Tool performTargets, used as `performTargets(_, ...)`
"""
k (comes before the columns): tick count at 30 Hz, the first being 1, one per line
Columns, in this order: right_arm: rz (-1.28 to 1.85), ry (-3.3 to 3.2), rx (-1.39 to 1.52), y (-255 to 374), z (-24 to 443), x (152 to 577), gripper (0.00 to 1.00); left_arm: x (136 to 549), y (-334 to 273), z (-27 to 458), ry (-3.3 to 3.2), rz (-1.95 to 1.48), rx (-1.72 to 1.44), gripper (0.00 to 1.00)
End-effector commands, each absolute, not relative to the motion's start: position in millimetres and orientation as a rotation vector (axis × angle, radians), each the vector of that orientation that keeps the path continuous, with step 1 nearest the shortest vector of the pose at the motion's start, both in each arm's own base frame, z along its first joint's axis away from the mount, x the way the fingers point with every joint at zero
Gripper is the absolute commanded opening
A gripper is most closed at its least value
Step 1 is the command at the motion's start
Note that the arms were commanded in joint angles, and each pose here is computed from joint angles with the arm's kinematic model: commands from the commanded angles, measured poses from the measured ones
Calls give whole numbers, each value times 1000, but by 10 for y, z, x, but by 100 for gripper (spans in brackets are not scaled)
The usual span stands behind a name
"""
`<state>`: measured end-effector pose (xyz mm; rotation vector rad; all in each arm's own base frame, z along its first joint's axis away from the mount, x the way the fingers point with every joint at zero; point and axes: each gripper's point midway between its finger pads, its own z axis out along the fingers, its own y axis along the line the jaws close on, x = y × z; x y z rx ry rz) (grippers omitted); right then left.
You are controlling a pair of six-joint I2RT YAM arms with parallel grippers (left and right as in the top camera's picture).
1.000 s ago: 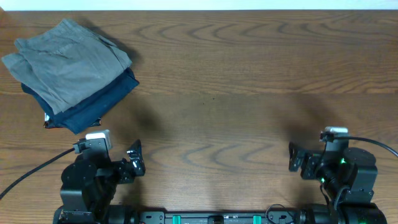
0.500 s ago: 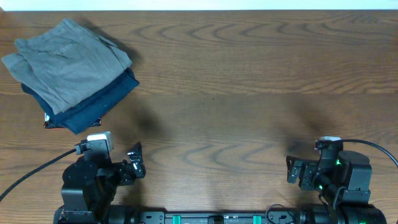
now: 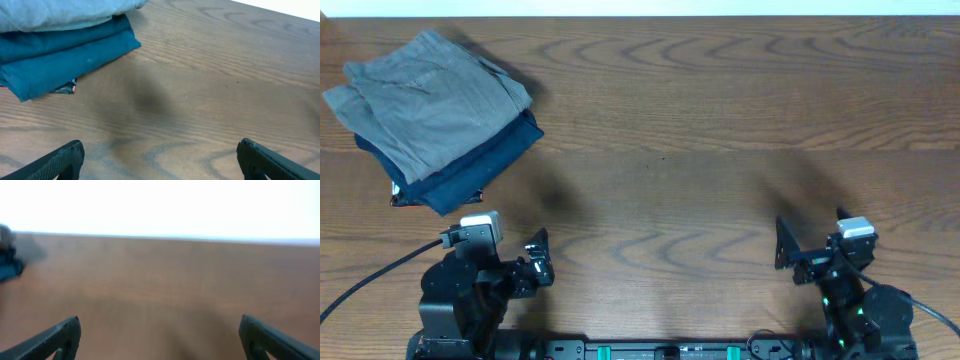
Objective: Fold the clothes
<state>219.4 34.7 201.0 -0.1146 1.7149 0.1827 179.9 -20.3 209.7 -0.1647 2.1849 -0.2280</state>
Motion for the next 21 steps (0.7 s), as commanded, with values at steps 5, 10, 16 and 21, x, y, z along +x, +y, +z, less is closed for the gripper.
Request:
performTargets(5, 67, 1512, -237, 379, 1955, 2404, 99, 1796, -187, 2098, 2183, -211, -155, 98)
performTargets(10, 42, 1552, -267, 381, 1740, 2434, 99, 1796, -187, 2098, 2183, -211, -155, 98)
performTargets(16, 66, 1613, -258, 389, 1597, 2428, 99, 1796, -187, 2098, 2183, -211, -155, 98)
performTargets(21, 66, 1612, -258, 388, 1598, 2429, 99, 1796, -187, 2098, 2183, -211, -155, 98)
